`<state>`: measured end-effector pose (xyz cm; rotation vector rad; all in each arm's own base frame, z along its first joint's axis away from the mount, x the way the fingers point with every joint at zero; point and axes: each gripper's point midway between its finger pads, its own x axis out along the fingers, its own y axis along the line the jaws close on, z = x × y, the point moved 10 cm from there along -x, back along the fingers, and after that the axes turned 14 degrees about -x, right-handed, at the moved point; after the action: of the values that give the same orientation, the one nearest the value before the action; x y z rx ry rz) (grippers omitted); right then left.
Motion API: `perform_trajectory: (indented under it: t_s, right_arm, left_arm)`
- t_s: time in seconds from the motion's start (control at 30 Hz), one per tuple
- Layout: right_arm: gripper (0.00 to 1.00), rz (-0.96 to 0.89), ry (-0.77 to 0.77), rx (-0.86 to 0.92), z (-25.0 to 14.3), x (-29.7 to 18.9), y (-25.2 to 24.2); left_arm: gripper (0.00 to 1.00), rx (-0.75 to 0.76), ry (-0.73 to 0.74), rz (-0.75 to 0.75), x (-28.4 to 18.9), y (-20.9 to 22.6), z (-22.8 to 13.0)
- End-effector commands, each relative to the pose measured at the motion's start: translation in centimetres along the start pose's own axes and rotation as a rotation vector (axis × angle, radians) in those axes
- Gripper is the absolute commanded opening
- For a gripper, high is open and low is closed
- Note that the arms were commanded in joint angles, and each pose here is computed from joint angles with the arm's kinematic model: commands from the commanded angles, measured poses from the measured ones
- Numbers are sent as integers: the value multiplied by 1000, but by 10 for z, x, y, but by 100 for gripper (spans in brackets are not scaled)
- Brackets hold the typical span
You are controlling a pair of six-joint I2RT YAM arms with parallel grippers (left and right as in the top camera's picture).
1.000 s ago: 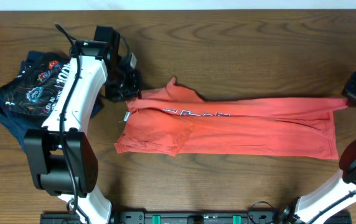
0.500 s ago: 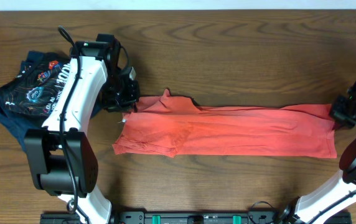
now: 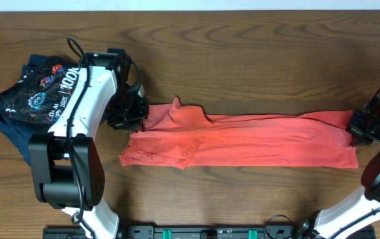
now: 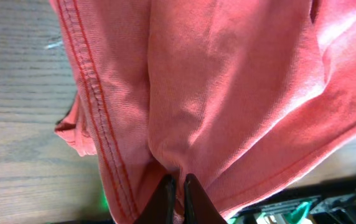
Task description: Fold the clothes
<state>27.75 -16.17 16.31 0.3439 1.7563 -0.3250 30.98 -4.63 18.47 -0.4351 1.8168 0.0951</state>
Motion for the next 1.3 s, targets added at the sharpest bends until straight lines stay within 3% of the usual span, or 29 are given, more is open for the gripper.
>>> perform_trajectory:
  t_s: [0.0,0.3,0.77,0.9,0.97,1.03,1.27]
  right_arm:
    - [1,-3,-106,45,-12,-28,-6]
    - [1,-29,-70,53,-35,-42,-9]
    - [1,-156,-8,139,-42,-2,-16]
    - [14,-152,-19,145,-40,0,-16]
    - [19,-147,-23,145,-40,0,-15]
    - [22,-133,-33,146,-38,0,-15]
    - [18,37,-64,73,-33,0,0]
  left_arm:
    - [6,10,-35,47,-1,5,2]
    - [6,-39,58,88,11,15,-10]
    - [6,-42,61,137,18,21,-11]
    - [7,-45,74,143,18,22,-13]
    - [27,-48,88,149,17,23,-15]
    - [36,-51,103,155,17,23,-17]
    - [36,-52,102,153,15,23,-17]
